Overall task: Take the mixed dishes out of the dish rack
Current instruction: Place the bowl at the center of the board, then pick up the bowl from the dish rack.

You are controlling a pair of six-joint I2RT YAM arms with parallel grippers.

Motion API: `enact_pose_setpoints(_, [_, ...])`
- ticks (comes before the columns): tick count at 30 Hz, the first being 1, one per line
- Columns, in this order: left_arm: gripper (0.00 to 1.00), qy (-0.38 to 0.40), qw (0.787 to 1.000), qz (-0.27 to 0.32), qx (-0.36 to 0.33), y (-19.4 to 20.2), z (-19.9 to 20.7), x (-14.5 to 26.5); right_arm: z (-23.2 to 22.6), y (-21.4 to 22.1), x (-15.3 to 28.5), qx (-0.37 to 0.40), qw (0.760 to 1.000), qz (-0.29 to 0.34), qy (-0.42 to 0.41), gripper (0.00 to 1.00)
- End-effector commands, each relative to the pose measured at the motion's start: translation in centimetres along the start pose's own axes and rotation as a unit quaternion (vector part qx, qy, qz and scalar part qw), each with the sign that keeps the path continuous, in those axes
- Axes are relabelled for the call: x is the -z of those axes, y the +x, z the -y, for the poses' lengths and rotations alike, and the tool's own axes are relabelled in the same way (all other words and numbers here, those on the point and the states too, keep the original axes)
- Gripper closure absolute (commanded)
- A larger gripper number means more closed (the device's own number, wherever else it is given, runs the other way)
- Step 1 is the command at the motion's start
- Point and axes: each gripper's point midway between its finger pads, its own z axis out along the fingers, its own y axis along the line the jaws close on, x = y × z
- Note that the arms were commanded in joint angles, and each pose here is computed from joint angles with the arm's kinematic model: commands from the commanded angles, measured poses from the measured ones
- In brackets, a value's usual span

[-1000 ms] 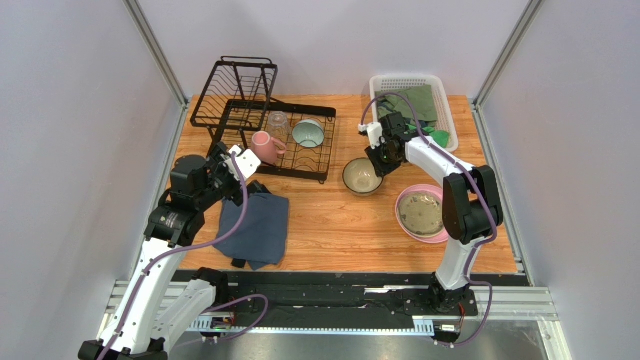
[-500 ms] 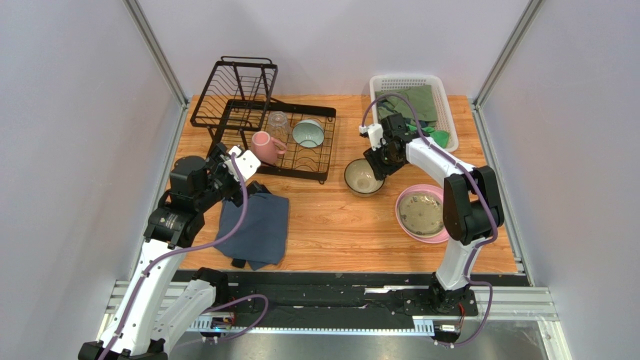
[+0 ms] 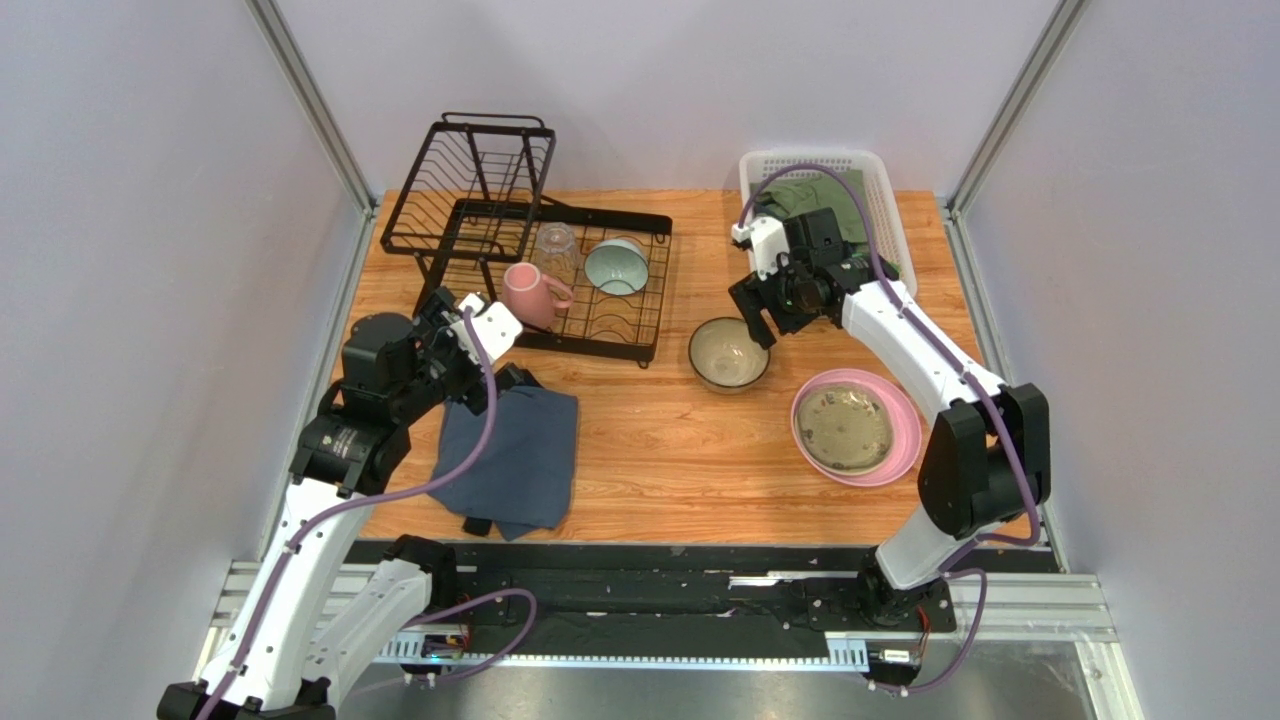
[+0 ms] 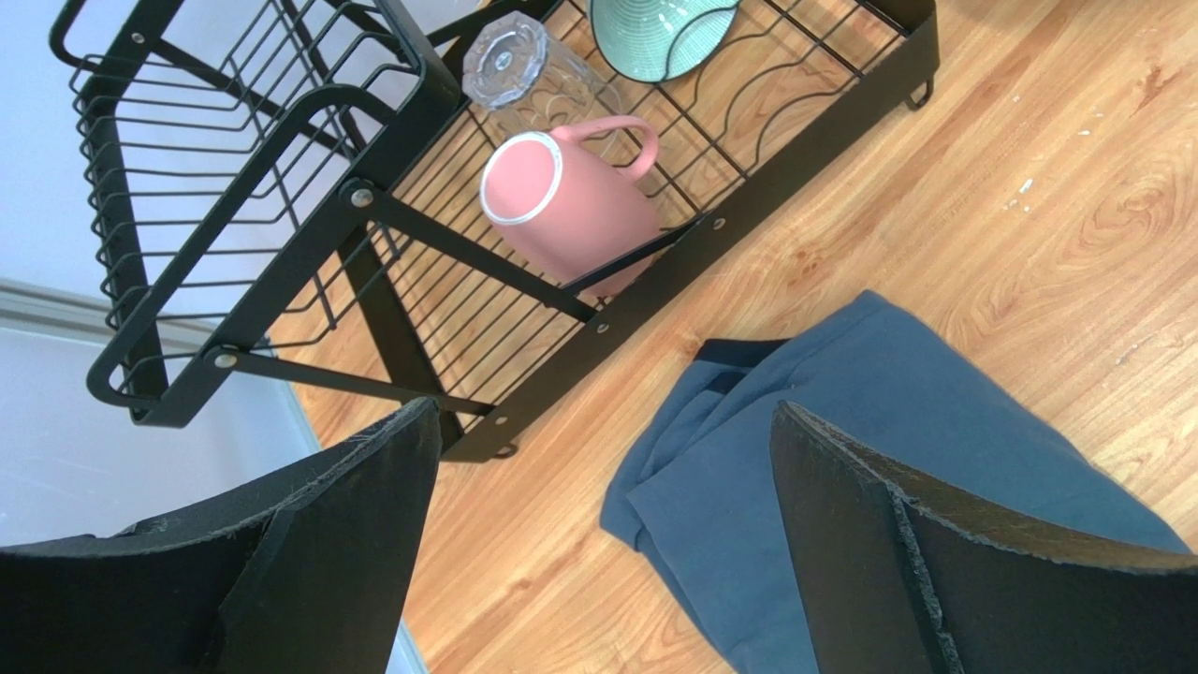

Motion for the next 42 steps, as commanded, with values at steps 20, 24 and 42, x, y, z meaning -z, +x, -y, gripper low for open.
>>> enact_pose_setpoints(20, [0.01, -0.047, 0.998, 0.030, -0.017, -0.2, -1.0, 0.3, -4.5, -18.2, -0.9, 0.115, 0.972, 0.192, 0.079, 0.01])
enact_pose_setpoints(24, [0.01, -0.052, 0.998, 0.028, -0.022, -0.1, -1.2, 0.4, -5.1, -20.3, -2.8, 0.121, 0.967, 0.210, 0.081, 0.01])
enact_pose_setpoints(42, [0.01, -0.058, 0.998, 0.002, -0.034, 1.5, -1.6, -1.4, -7.6, -24.0, -11.3, 0.153, 0.948, 0.258, 0.106, 0.17])
